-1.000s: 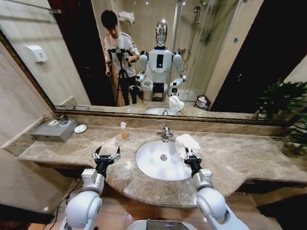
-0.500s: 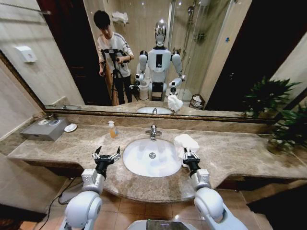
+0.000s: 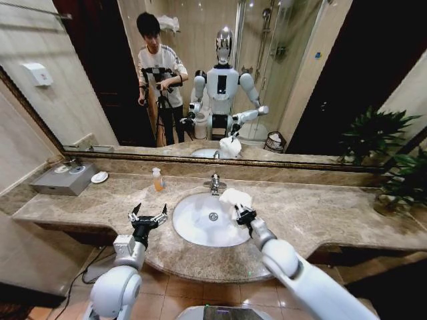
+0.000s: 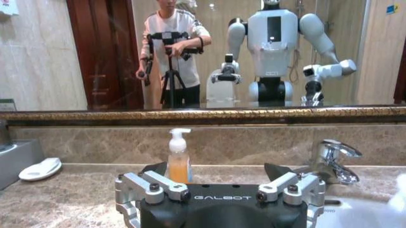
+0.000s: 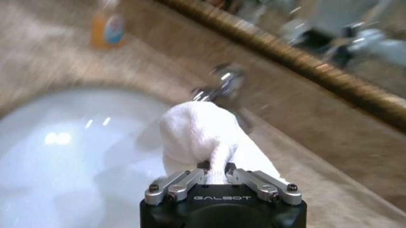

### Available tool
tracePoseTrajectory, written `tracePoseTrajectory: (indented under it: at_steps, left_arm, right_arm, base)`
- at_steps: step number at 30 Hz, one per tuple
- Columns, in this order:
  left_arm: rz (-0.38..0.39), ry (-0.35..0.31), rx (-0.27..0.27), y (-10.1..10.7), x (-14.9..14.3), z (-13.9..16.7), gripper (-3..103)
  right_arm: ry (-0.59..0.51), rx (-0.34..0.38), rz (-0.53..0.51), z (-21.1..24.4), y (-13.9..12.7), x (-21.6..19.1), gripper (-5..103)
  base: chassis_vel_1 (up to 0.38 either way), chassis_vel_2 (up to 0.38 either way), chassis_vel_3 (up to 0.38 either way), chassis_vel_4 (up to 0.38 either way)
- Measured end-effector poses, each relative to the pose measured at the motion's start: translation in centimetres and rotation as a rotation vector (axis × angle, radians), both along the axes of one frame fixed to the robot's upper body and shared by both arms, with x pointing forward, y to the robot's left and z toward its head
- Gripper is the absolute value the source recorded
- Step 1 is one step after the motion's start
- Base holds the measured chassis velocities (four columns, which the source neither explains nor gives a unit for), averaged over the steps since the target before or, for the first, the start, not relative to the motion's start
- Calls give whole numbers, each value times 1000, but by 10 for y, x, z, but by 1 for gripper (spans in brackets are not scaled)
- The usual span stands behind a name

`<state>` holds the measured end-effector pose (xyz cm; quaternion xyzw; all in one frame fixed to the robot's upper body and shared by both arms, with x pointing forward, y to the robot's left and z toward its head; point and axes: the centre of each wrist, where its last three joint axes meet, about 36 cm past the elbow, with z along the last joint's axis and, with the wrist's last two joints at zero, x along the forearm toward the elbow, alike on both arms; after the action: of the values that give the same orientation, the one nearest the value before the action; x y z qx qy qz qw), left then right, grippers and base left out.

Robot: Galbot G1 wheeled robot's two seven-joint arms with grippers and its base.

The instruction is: Pick up the towel from the sink counter and wipe the mirror surface.

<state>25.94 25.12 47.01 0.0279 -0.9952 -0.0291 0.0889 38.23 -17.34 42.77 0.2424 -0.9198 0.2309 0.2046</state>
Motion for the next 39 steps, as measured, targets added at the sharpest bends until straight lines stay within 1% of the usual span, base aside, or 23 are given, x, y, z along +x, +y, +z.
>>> tracePoseTrajectory:
  at_steps: [1,4,6,7,9,10,13,16,19,23,26,28,32,34,37,39]
  left_arm:
    - [0,0,0,0,0,0,100]
    - [0,0,0,0,0,0,100]
    - [0,0,0,0,0,0,100]
    - [0,0,0,0,0,0,100]
    - [0,0,0,0,0,0,100]
    - [0,0,0,0,0,0,100]
    - [0,0,0,0,0,0,100]
    - [0,0,0,0,0,0,100]
    - [0,0,0,0,0,0,100]
    - [0,0,0,0,0,0,100]
    - [0,0,0,0,0,0,100]
    - [0,0,0,0,0,0,100]
    - [0,0,0,0,0,0,100]
    - [0,0,0,0,0,0,100]
    - [0,0,0,0,0,0,100]
    - [0,0,0,0,0,0,100]
  right_arm:
    - [24,-26,23,-4,2,7,8]
    - [70,-81,26,-16,-4,12,8]
    - [74,-92,22,-19,-5,13,8]
    - [82,-112,20,-26,-4,19,8]
    - [80,-130,20,-35,0,32,8]
    - [80,-130,20,-35,0,32,8]
    - [78,-136,11,-49,2,48,8]
    - [82,-135,-2,-58,-1,58,8]
    - [72,-119,-19,-70,-7,68,8]
    - [115,-92,-31,-84,-11,69,8]
    - [192,-54,-30,-96,-2,52,8]
    - [201,-49,-27,-98,1,48,8]
    - [223,-26,16,-97,20,27,8]
    - [227,-20,22,-95,24,26,8]
    - [218,-14,18,-91,30,35,8]
    - [206,-23,-12,-94,29,53,8]
  base:
    - [0,0,0,0]
    - [0,0,0,0]
    - [0,0,0,0]
    - [0,0,0,0]
    - [0,0,0,0]
    - [0,0,0,0]
    - [0,0,0,0]
    - [0,0,0,0]
    - [0,0,0,0]
    - [0,0,0,0]
    - [0,0,0,0]
    - [0,0,0,0]
    - [0,0,0,0]
    - [0,0,0,0]
    - [0,0,0,0]
    - [0,0,0,0]
